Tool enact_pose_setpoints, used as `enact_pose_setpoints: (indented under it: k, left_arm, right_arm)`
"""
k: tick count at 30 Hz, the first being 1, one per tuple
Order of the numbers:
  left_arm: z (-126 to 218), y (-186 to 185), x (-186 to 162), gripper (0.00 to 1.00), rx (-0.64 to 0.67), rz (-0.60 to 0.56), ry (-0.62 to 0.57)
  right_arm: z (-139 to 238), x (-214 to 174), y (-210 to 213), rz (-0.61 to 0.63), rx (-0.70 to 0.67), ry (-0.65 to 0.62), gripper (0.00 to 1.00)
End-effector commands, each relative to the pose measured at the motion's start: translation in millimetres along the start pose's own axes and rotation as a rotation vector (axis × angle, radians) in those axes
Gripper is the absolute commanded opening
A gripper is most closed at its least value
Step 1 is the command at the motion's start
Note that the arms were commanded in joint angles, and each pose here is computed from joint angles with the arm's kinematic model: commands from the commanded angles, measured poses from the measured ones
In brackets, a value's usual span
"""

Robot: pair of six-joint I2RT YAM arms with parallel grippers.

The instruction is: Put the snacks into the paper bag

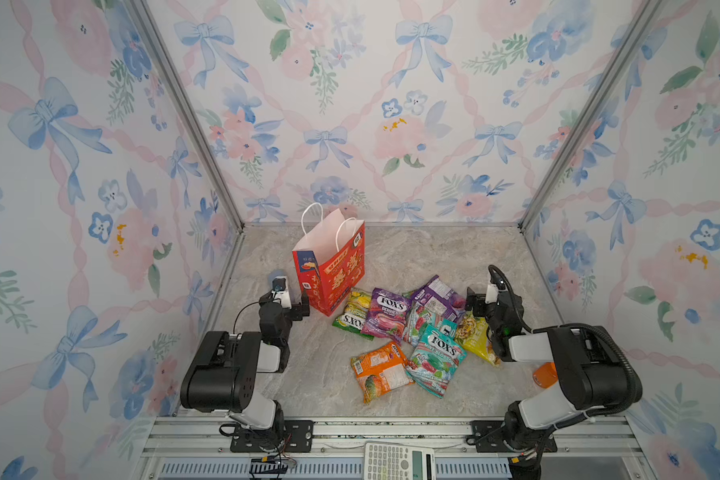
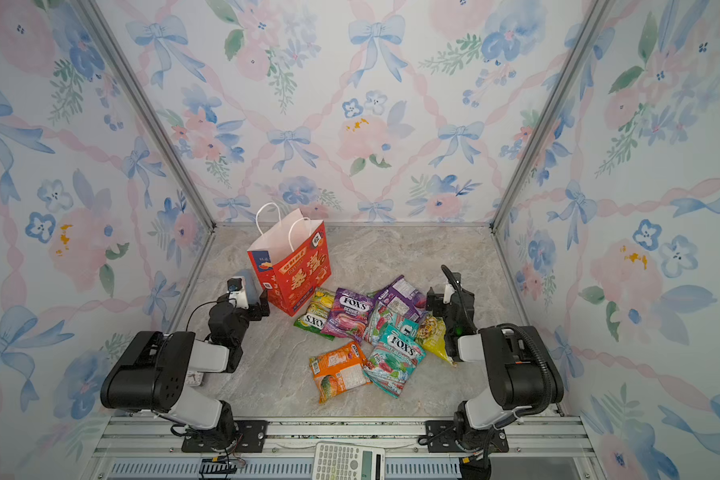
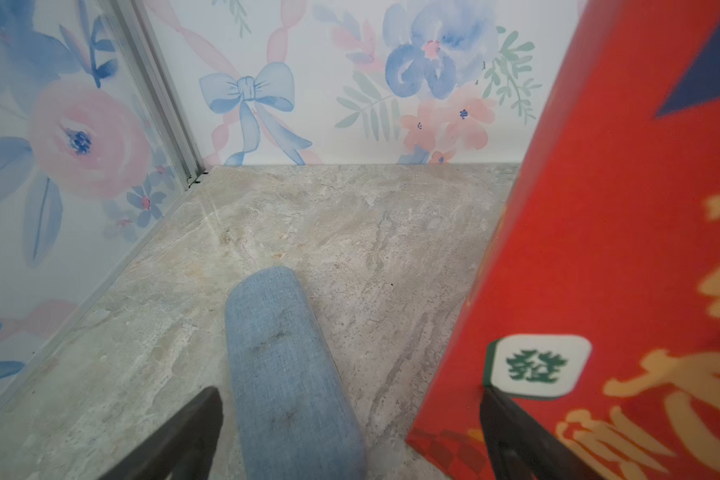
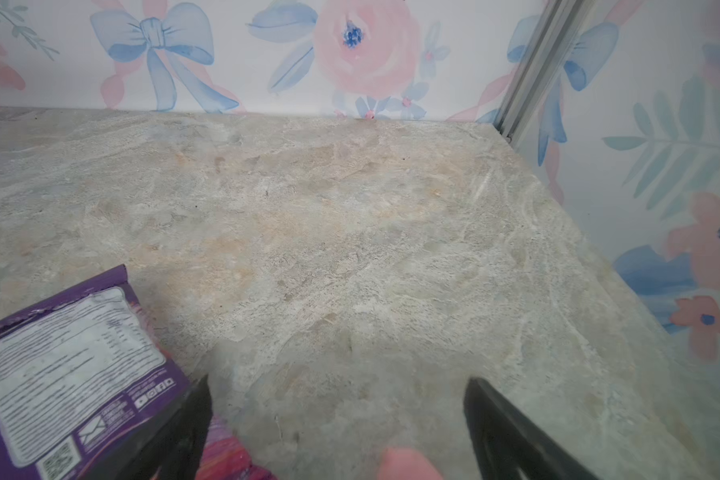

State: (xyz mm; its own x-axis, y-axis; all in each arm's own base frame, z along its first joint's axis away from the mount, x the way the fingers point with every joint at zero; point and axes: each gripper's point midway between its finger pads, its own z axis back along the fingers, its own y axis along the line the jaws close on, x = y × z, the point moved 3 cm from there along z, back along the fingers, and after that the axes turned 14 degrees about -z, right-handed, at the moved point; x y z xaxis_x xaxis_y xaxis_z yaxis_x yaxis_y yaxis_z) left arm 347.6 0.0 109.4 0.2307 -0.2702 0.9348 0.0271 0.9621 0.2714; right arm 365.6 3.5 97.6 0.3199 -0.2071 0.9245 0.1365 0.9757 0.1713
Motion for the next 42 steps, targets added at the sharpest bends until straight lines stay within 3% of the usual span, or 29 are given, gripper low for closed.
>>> enact_pose_setpoints:
  k: [1,25,31,34,38,40,42]
  left_arm:
    - [-3.1,-0.1,1.0,0.98,-0.006,-0.013,0.004]
    - [-2.8,0.0,0.8,0.98,-0.005,-0.013,0.004]
    - [-1.7,-4.6,10.5,0.98,-0.030,-0.040,-0.006]
    - [1.8,-2.7,19.9,0.98,-0.003,-0.045,0.015]
    - [17.9,7.4,34.5,0.98,0.042,0.057,0.024]
    - [33.2,15.8,44.7,0.98,0.091,0.121,-0.016]
    - [52.6,33.8,54.3,0.98,0.185,0.298,-0.082]
  right_arm:
    - [-2.1,10.5,0.2,-0.020,0.007,-0.021,0.96]
    - [-1.5,10.7,0.6,-0.018,0.006,-0.024,0.97]
    - [4.9,29.6,-2.4,-0.025,-0.057,-0.028,0.96]
    - [13.6,58.4,-4.0,-0.018,-0.178,-0.006,0.96]
    - [27.7,108.4,20.2,-0.235,-0.106,0.009,0.96]
    - [32.2,109.0,15.4,-0.338,-0.147,0.049,0.97]
    - [26.8,88.7,7.4,-0.362,-0.138,0.097,0.97]
